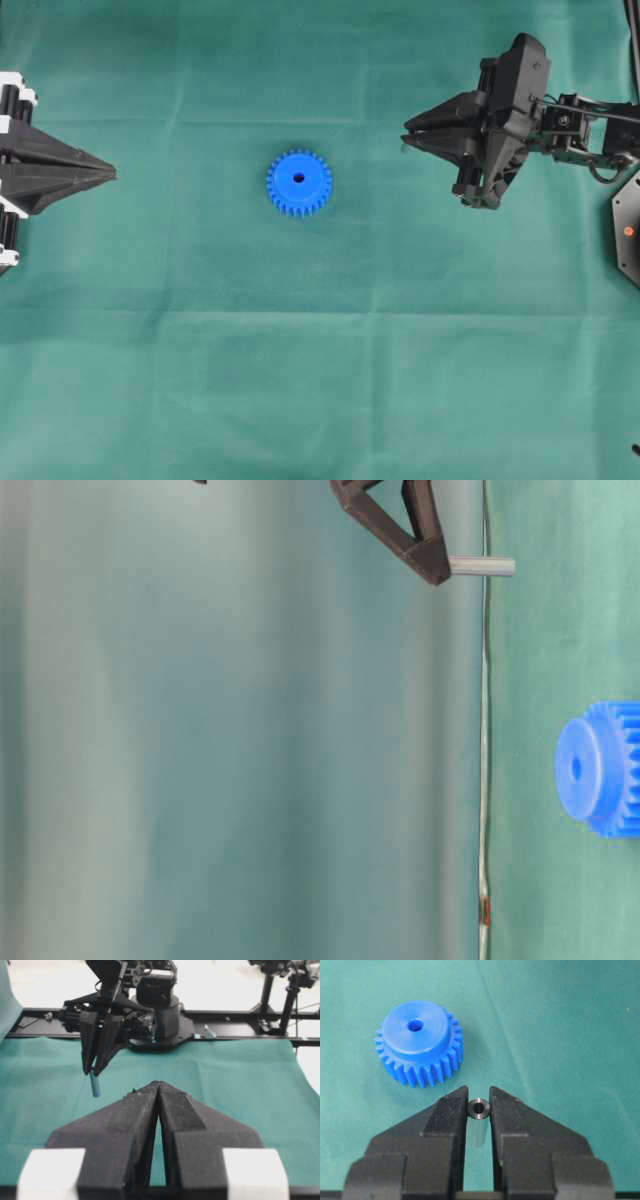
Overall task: Insert the shaft placed at a random location into the center hole of the medium gear at another random location.
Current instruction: 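Carry the shaft left over the blue gear's center hole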
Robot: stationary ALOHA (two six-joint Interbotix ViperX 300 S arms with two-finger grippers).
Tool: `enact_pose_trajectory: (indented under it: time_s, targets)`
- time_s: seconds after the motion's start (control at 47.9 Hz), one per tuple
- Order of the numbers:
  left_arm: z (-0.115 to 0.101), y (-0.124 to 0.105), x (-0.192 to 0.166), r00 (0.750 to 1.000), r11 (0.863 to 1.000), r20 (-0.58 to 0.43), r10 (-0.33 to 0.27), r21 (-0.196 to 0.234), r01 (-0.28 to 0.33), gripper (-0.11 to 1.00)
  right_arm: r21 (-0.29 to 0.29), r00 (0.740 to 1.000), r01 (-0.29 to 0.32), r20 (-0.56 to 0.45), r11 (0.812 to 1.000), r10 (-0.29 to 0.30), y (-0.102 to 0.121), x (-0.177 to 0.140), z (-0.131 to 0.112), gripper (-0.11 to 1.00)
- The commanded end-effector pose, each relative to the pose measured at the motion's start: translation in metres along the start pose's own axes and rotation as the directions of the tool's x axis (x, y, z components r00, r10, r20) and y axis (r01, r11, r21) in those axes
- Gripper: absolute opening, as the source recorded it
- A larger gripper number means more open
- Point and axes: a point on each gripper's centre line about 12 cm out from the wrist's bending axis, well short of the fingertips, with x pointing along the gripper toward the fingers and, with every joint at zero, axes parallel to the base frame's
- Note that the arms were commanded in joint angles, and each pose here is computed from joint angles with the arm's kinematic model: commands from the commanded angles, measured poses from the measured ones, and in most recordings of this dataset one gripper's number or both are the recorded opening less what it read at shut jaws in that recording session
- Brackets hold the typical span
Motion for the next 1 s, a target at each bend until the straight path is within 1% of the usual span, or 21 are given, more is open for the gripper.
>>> enact_pose_trajectory:
  time_s: [0.0,0.188,0.522,0.668,0.772,0.981]
  targets:
    - [0.008,0.000,0.002,1.000,1.000,0.017,0.000,0.000,0.000,0.00,0.009,1.000,-0.007,0.029,1.000,0.007,0.002,0.003,0.013,0.13]
    - [0.008,0.000,0.002,1.000,1.000,0.014,0.000,0.000,0.000,0.00,-0.001,0.999,-0.030,0.032,1.000,0.030,0.011,0.019,0.022,0.13]
    - [0.007,0.000,0.002,1.000,1.000,0.011,0.001,0.000,-0.001,0.00,-0.017,0.997,-0.067,0.027,0.998,0.068,0.030,0.069,0.050,0.13]
    - [0.006,0.001,0.002,1.000,1.000,0.006,0.003,0.000,-0.003,0.00,-0.019,0.997,-0.075,0.021,0.997,0.076,0.035,0.085,0.056,0.13]
    - [0.006,0.001,0.002,1.000,1.000,0.006,0.003,0.000,-0.003,0.00,-0.024,0.996,-0.081,0.025,0.996,0.082,0.039,0.094,0.061,0.13]
    - [0.006,0.001,0.002,1.000,1.000,0.005,0.003,0.000,-0.003,0.00,-0.025,0.996,-0.087,0.029,0.996,0.087,0.043,0.103,0.065,0.13]
